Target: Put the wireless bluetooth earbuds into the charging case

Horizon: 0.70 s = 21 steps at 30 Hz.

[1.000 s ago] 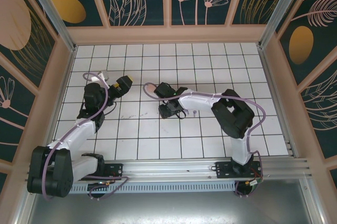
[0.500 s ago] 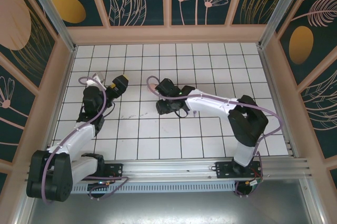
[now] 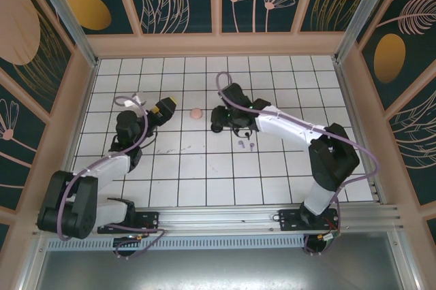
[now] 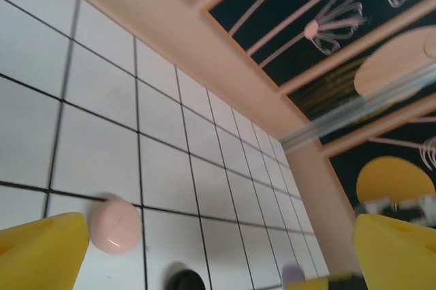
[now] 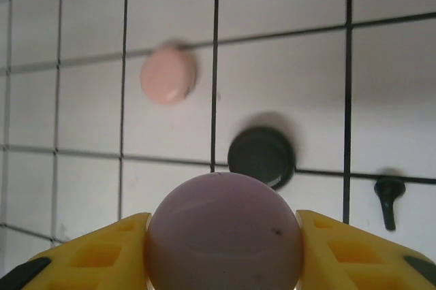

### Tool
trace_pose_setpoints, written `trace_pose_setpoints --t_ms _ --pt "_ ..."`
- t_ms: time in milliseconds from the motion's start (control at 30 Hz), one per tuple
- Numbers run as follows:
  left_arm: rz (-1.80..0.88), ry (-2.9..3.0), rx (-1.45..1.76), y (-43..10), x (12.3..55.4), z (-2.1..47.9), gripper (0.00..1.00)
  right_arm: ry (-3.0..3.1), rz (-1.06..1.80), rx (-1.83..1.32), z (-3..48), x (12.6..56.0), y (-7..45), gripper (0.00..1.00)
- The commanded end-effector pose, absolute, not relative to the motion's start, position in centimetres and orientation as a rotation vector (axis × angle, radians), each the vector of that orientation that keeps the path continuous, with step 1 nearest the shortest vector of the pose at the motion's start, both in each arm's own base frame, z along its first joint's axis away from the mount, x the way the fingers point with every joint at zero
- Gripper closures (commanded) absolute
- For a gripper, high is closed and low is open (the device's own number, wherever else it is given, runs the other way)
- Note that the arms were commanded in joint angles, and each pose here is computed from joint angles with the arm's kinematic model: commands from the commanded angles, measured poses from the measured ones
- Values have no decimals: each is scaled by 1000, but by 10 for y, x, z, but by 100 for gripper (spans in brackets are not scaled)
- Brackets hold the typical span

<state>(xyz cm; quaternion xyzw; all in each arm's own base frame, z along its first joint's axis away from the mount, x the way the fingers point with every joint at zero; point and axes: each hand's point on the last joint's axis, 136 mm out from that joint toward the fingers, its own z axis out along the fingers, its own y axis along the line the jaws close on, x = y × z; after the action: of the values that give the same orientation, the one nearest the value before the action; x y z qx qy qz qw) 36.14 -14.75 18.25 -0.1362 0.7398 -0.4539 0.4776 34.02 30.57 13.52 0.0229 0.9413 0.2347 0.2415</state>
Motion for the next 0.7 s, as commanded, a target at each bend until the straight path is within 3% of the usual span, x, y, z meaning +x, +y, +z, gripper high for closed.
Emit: trace_pose_setpoints --t_ms 0,433,667 --pt "-1202 1743 -195 -179 353 193 1 2487 834 248 170 353 318 60" --pt "-1422 1691 -10 -247 333 172 5 2404 1005 782 178 374 323 60" --pt "-1429 1715 16 -265 336 158 15 2381 1020 863 181 375 331 60"
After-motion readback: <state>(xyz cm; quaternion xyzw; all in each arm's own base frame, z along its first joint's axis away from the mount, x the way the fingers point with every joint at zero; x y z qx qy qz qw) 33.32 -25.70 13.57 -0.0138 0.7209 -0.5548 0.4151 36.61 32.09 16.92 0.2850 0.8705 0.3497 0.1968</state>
